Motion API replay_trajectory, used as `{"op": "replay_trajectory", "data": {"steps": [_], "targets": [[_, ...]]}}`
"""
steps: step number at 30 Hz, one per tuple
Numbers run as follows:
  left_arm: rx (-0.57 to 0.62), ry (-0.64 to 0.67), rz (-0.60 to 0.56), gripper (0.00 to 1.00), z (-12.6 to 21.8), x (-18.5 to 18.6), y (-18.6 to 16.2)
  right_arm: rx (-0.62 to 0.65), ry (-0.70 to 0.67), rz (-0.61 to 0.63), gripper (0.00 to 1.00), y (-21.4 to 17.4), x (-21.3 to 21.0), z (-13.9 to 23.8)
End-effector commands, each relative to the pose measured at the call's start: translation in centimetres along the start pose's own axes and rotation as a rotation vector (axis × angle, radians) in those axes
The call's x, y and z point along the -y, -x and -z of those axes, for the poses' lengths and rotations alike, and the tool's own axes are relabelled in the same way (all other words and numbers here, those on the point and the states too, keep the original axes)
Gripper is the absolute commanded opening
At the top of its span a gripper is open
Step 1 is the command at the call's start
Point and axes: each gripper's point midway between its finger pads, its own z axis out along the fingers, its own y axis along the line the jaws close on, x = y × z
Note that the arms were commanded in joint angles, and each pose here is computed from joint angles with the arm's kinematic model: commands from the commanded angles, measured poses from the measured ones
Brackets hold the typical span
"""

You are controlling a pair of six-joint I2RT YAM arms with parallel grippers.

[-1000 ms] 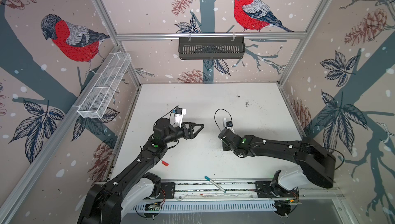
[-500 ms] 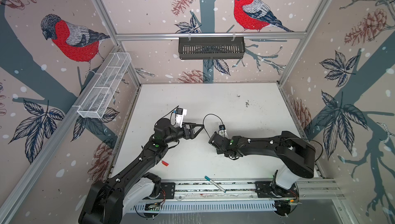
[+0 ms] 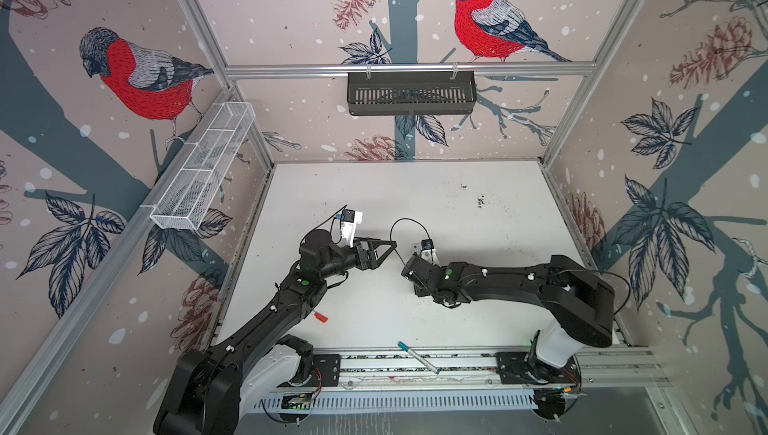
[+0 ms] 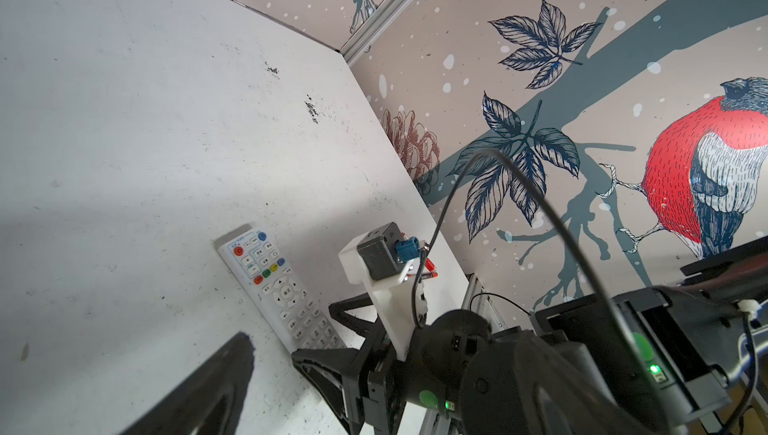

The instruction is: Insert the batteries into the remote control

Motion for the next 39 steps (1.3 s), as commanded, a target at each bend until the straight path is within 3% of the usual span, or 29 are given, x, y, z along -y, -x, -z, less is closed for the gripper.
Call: {"op": "replay_trajectory", "data": {"steps": [1, 8, 12, 16, 20, 24, 29, 34, 37, 39], "targets": [[0.001, 0.034, -0.023, 0.97, 0.0, -0.5, 0.2, 0.038, 0.05, 0.002, 0.71, 1.3, -0.8, 1.4], [-0.034, 0.15, -0.035, 0.98, 0.1, -2.2, 0.1, 0.171, 0.194, 0.063, 0.94, 4.9, -1.2, 5.1], [-0.067, 0.371, -0.126, 0.97, 1.6, -3.7, 1.9, 0.256, 0.214, 0.096, 0.99, 7.7, 1.5, 7.0], [-0.067, 0.596, -0.228, 0.97, 3.9, -5.1, 4.4, 0.341, 0.138, 0.059, 1.0, 10.4, 7.0, 8.2], [-0.02, 0.787, -0.258, 0.97, 6.1, -6.6, 6.7, 0.414, -0.004, 0.053, 1.0, 12.1, 12.2, 9.1], [0.094, 0.935, -0.33, 0.97, 8.4, -7.7, 9.4, 0.477, -0.164, 0.047, 0.99, 12.9, 16.8, 9.8], [0.246, 1.066, -0.414, 0.97, 11.9, -8.8, 14.0, 0.566, -0.359, -0.094, 1.0, 13.3, 22.8, 9.8], [0.399, 1.232, -0.343, 0.97, 16.9, -12.7, 17.1, 0.636, -0.5, -0.083, 1.0, 13.1, 26.9, 9.0], [0.441, 1.322, -0.277, 0.97, 19.4, -16.1, 17.1, 0.666, -0.508, -0.128, 0.99, 13.0, 29.3, 8.6], [0.437, 1.396, -0.303, 0.97, 20.4, -18.1, 16.3, 0.671, -0.516, -0.165, 1.0, 12.8, 30.8, 8.3]]}}
